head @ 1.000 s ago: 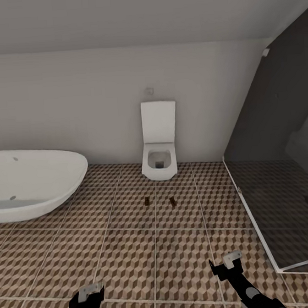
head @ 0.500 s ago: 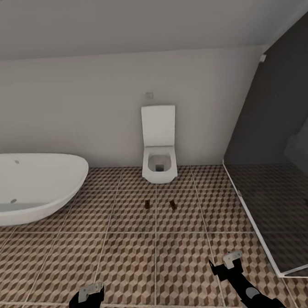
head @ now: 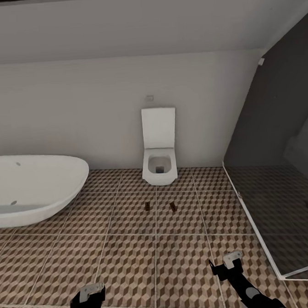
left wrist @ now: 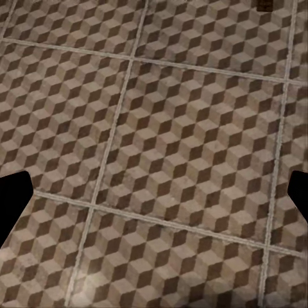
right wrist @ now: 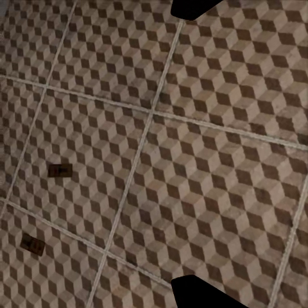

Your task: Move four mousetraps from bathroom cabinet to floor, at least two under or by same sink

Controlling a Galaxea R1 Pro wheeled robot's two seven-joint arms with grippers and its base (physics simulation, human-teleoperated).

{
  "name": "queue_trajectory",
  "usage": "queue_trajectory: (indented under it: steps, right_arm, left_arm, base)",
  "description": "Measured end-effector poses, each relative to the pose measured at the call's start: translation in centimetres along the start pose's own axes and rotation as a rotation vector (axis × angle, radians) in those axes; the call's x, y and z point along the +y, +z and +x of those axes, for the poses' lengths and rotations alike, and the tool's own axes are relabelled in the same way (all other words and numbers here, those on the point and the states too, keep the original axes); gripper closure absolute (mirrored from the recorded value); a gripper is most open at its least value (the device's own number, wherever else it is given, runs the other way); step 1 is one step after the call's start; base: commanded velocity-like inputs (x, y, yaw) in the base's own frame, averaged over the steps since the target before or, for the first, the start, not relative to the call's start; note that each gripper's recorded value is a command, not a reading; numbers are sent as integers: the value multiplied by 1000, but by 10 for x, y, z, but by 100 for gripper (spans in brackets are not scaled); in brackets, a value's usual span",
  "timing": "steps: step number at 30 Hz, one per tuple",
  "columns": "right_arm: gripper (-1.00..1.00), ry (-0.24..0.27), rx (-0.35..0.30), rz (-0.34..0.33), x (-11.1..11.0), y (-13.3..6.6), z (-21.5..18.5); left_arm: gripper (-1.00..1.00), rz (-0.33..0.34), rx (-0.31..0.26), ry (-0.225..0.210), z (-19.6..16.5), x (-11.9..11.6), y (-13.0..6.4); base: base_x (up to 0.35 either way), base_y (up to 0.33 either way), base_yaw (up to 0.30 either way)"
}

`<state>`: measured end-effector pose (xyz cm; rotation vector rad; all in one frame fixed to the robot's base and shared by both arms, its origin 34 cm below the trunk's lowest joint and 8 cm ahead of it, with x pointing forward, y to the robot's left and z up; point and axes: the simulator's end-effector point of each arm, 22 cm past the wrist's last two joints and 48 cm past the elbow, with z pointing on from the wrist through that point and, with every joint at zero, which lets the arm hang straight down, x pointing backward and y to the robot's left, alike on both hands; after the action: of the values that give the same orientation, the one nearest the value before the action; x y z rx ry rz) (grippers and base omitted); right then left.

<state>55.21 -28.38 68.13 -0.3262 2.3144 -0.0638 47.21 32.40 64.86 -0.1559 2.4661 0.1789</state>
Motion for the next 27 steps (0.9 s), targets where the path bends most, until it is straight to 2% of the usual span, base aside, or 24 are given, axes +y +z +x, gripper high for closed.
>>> queue_trajectory:
  steps: [8, 15, 18, 21, 24, 27]
  right_arm:
    - [-100, 1, 9, 0, 0, -1, 4]
    - [-100, 5, 69, -12, 11, -21, 45]
    - [-100, 8, 108, -17, 18, -35, 71]
    - [-100, 17, 170, -7, 23, -59, 111]
    - [-100, 37, 209, 13, 21, -73, 132]
    - [-100, 70, 247, 41, 16, -82, 149]
  left_arm:
    - [-100, 18, 29, -5, 18, -14, -8]
    - [-100, 16, 110, 6, 75, -8, -34]
    - [-100, 12, 161, 14, 110, -2, -53]
    - [-100, 0, 260, 29, 176, 11, -96]
    - [-100, -5, 308, 39, 210, 19, -123]
    - [-100, -9, 327, 44, 222, 23, -133]
  base:
    - [0, 0, 0]
    - [0, 0, 0]
    - [0, 0, 0]
    - [0, 0, 0]
    - [0, 0, 0]
    - [0, 0, 0]
